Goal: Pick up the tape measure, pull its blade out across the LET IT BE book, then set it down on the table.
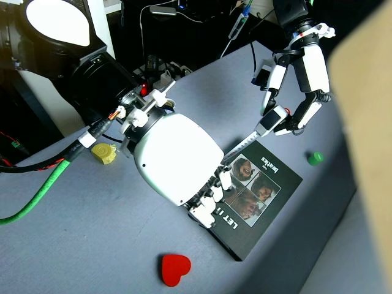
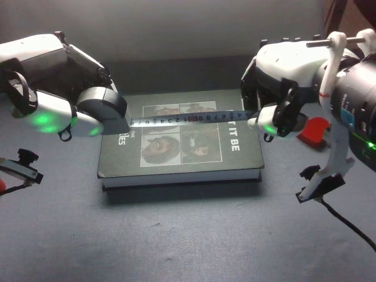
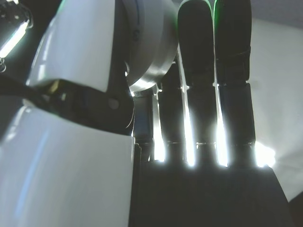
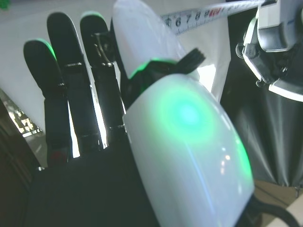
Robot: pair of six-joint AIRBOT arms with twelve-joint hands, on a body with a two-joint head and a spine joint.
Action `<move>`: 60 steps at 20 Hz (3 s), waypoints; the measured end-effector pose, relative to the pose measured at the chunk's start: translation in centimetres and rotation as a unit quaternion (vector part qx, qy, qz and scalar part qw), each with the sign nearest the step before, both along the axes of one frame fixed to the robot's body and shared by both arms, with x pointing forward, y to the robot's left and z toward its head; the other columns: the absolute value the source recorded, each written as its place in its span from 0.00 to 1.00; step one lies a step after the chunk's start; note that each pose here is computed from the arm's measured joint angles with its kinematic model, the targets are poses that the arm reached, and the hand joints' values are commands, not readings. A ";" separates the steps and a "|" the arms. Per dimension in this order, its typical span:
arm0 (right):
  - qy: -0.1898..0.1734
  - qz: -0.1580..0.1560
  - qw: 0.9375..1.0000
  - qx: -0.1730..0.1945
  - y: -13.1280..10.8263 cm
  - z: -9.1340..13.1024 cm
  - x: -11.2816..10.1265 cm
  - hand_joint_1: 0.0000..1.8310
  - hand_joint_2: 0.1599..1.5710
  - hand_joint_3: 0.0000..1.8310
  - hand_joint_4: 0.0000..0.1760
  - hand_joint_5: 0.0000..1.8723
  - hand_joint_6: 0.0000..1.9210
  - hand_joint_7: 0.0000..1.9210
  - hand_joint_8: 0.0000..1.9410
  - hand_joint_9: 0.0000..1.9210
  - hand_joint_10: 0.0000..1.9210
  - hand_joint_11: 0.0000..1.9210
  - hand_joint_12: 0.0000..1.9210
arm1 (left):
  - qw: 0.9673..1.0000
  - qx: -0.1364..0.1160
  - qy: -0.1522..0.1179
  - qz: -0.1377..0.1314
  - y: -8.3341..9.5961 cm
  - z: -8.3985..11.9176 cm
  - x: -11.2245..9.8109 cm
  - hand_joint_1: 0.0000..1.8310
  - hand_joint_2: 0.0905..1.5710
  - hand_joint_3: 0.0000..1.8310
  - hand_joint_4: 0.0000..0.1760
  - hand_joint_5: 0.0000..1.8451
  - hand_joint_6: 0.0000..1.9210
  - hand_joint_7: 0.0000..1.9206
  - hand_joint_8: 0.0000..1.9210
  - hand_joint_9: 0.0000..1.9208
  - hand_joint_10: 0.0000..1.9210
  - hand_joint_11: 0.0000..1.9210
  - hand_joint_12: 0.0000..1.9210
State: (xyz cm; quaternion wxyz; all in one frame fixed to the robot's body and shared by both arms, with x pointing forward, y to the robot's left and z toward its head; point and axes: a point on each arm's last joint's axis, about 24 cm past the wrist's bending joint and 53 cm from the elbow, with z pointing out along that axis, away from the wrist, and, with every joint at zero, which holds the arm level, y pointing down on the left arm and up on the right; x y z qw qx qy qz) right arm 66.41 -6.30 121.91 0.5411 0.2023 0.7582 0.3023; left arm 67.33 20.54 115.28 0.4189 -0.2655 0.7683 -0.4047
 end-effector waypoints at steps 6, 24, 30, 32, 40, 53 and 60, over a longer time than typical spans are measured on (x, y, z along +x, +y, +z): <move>0.000 -0.010 1.000 -0.014 -1.5 -0.5 0.1 0.64 0.74 0.00 0.04 0.44 0.69 0.43 0.59 0.38 0.41 0.25 0.73 | 1.000 -0.001 0.000 0.001 0.0 0.0 0.0 0.76 0.66 0.00 0.00 0.51 0.48 0.58 0.33 0.55 0.54 0.52 0.43; -0.013 -0.008 0.999 -0.036 -3.4 -1.1 0.0 0.73 0.74 0.00 0.00 0.42 0.69 0.45 0.57 0.35 0.76 0.27 0.74 | 1.000 -0.003 0.004 0.000 -0.1 -0.2 -0.2 0.76 0.66 0.00 0.00 0.51 0.48 0.59 0.31 0.56 0.54 0.53 0.42; -0.016 -0.042 0.998 -0.052 -6.7 -1.2 0.6 0.64 0.74 0.00 0.07 0.43 0.69 0.44 0.59 0.38 0.43 0.27 0.73 | 1.000 0.006 -0.001 -0.001 0.2 -0.1 -0.2 0.76 0.66 0.00 0.00 0.52 0.48 0.58 0.32 0.56 0.54 0.52 0.42; -0.020 -0.042 0.997 -0.054 -6.7 -1.0 0.6 0.64 0.74 0.00 0.10 0.42 0.70 0.45 0.59 0.38 0.43 0.27 0.73 | 1.000 0.006 -0.001 -0.001 0.2 -0.1 -0.2 0.76 0.66 0.00 0.00 0.52 0.48 0.58 0.32 0.56 0.54 0.52 0.42; -0.062 -0.023 0.996 -0.051 -5.4 0.6 0.2 0.64 0.74 0.00 0.10 0.41 0.70 0.45 0.59 0.39 0.42 0.27 0.72 | 1.000 0.006 0.000 -0.001 0.2 -0.1 -0.2 0.76 0.66 0.00 0.00 0.52 0.49 0.57 0.33 0.56 0.53 0.53 0.43; -0.062 0.003 0.998 -0.029 -1.8 1.7 -1.2 0.49 0.71 0.00 0.00 0.34 0.01 0.42 0.05 0.32 0.20 0.13 0.63 | 1.000 0.006 0.000 -0.001 0.1 -0.1 -0.2 0.76 0.66 0.00 0.00 0.51 0.49 0.57 0.34 0.55 0.54 0.52 0.43; -0.056 0.006 0.998 -0.037 -0.9 1.3 -1.6 0.47 0.70 0.00 0.00 0.33 0.00 0.40 0.00 0.32 0.13 0.11 0.62 | 1.000 0.006 0.000 -0.001 0.1 -0.1 -0.2 0.76 0.66 0.00 0.00 0.51 0.49 0.57 0.35 0.55 0.54 0.52 0.43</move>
